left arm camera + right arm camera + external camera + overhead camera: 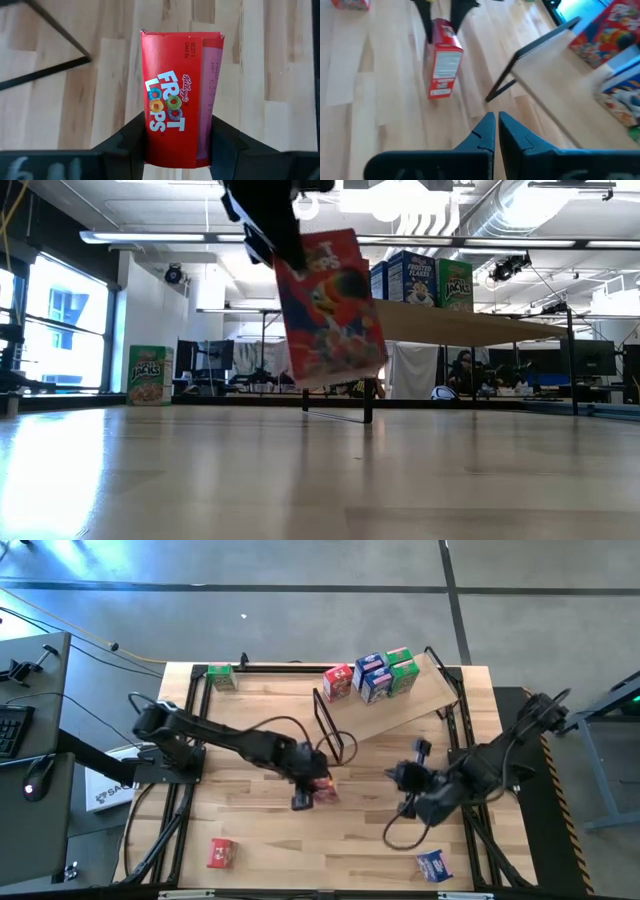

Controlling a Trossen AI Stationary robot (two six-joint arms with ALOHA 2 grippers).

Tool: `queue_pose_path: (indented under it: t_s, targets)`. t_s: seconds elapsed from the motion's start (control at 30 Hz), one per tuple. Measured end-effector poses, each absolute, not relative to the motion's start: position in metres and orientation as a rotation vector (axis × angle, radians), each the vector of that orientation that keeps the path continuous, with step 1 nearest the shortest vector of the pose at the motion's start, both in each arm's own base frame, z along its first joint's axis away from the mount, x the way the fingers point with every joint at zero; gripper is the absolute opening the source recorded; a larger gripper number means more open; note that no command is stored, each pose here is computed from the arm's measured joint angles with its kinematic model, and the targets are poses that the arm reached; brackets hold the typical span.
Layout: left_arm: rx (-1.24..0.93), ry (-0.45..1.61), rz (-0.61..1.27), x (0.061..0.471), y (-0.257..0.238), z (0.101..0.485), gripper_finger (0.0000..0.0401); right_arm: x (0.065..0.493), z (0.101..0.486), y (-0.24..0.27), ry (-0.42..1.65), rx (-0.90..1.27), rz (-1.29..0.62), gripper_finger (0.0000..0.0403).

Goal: Stack cereal on shelf
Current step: Put the top red cereal box on the shelf aligned with the red cereal box

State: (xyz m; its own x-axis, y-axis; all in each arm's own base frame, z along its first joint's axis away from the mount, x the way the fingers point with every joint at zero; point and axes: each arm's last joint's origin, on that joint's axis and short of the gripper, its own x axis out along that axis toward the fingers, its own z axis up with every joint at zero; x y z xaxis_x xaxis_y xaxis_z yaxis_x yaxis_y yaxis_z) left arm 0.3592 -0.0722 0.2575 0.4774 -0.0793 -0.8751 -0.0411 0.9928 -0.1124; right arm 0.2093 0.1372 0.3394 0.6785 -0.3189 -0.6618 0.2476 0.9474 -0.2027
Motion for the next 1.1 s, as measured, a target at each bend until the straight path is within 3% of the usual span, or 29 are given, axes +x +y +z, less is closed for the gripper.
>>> queue_pose_path:
  t_s: [0.53, 0.77, 0.9, 1.1]
  targets:
    - [-0.117, 1.100, 0.011, 0.386, -0.087, 0.225, 0.0143, 0.261, 0.282, 0.191, 0.774, -0.102, -0.258, 0.0000]
    - [-0.066, 1.073, -0.026, 0.384, -0.091, 0.232, 0.0194, 0.271, 0.273, 0.201, 0.793, -0.063, -0.185, 0.0004]
    - [-0.010, 1.047, -0.006, 0.376, -0.094, 0.244, 0.0228, 0.275, 0.273, 0.198, 0.814, -0.024, -0.162, 0.0043]
    - [0.044, 0.992, 0.001, 0.359, -0.102, 0.262, 0.0249, 0.288, 0.275, 0.186, 0.799, 0.018, -0.169, 0.0148]
